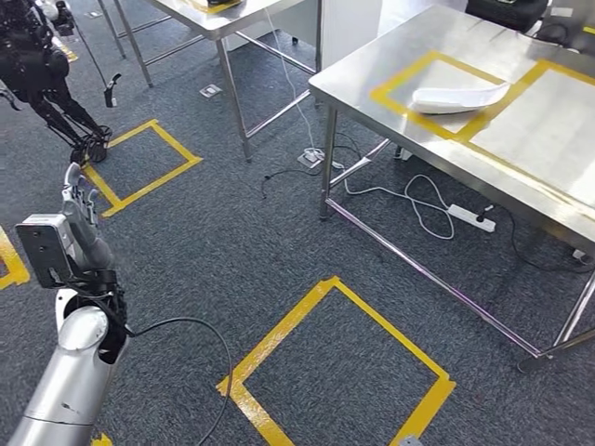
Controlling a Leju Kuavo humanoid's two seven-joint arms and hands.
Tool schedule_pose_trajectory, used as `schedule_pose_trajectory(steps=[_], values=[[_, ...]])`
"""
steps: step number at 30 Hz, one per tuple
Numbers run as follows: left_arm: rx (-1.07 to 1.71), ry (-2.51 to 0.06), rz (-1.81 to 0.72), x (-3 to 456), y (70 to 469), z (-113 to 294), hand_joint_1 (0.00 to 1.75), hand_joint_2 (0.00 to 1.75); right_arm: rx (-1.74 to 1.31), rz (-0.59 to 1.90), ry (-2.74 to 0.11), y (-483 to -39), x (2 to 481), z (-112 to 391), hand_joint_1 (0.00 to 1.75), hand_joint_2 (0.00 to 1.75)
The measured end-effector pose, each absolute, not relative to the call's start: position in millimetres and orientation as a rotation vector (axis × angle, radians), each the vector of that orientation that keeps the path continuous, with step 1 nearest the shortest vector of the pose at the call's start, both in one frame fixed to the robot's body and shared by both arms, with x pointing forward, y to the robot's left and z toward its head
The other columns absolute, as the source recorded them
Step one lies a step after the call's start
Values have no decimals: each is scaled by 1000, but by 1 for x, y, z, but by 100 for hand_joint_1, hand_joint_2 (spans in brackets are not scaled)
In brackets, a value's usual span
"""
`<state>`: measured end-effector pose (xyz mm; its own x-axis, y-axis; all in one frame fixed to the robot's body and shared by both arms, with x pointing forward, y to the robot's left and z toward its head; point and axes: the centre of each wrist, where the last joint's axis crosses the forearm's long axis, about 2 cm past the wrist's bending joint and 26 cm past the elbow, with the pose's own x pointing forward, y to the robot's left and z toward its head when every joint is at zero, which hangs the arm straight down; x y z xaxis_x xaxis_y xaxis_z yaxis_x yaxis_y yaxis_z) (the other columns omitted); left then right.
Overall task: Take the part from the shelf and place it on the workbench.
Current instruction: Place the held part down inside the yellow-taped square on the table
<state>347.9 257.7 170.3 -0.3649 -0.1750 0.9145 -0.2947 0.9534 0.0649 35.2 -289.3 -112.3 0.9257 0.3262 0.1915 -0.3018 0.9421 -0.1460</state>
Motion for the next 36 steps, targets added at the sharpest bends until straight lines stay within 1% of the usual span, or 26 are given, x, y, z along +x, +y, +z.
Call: schedule_pose_trajectory(steps=[36], values=[[364,-1961,136,347,265,168,0,0,-117,318,-212,-289,39,-112,0,0]])
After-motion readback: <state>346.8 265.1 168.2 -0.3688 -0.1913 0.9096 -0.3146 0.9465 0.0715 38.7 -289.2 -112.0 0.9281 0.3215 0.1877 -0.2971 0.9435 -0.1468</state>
